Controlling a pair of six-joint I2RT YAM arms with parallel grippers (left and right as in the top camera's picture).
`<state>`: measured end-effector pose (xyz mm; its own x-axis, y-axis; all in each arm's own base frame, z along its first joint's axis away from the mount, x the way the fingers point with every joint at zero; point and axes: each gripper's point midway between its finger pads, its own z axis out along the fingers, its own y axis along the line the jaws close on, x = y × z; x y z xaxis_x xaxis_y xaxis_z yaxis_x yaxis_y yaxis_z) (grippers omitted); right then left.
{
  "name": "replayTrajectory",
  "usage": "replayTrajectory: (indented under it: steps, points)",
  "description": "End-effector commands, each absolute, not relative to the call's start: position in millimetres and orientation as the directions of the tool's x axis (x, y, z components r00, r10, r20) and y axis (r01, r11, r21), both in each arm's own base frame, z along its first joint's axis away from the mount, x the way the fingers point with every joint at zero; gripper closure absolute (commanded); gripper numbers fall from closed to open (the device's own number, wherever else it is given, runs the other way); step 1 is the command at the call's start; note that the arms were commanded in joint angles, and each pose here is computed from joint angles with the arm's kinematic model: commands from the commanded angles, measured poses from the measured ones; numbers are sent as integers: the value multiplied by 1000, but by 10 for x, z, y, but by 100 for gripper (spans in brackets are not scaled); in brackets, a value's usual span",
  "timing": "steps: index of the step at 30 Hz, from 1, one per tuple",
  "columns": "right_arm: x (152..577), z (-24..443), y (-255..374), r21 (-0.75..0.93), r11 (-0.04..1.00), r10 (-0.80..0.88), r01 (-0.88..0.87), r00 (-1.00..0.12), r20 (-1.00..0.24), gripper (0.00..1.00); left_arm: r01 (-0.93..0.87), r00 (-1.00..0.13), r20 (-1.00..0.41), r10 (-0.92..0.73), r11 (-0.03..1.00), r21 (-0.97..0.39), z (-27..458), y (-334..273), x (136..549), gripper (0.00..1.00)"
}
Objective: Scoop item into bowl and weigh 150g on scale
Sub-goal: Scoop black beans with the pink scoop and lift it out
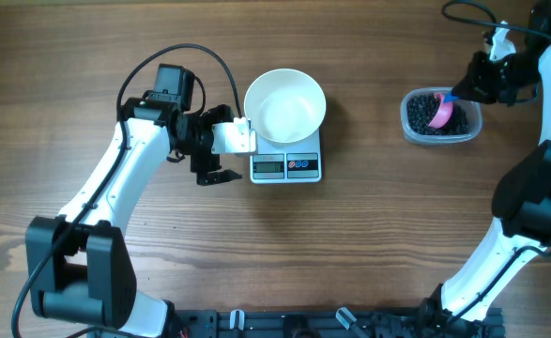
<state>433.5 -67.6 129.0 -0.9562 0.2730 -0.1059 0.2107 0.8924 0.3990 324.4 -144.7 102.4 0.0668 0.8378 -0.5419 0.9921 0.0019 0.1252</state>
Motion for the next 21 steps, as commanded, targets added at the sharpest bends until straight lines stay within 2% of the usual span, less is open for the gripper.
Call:
replayTrajectory:
  steps: [1, 7, 12, 18, 21]
  points:
    - [4425, 1152, -539, 469, 866, 245, 175, -965, -93, 95, 995, 51, -560, 827, 5, 98, 988, -1481, 3211, 0]
    - [4354, 839, -790, 474, 848, 280, 237, -960, -22, 95, 995, 51, -560, 827, 6, 98, 988, -1480, 3211, 0]
    - [4381, 1019, -974, 650, 725, 351, 228, -934, -64, 96, 995, 51, -560, 827, 6, 98, 988, -1480, 3211, 0]
    - [4329, 1193, -1273, 744, 642, 408, 186, -904, -126, 95, 995, 51, -560, 827, 5, 98, 988, -1481, 3211, 0]
    - [4257, 1206, -1394, 753, 623, 440, 214, -891, -110, 95, 995, 51, -560, 827, 6, 98, 988, -1480, 3211, 0]
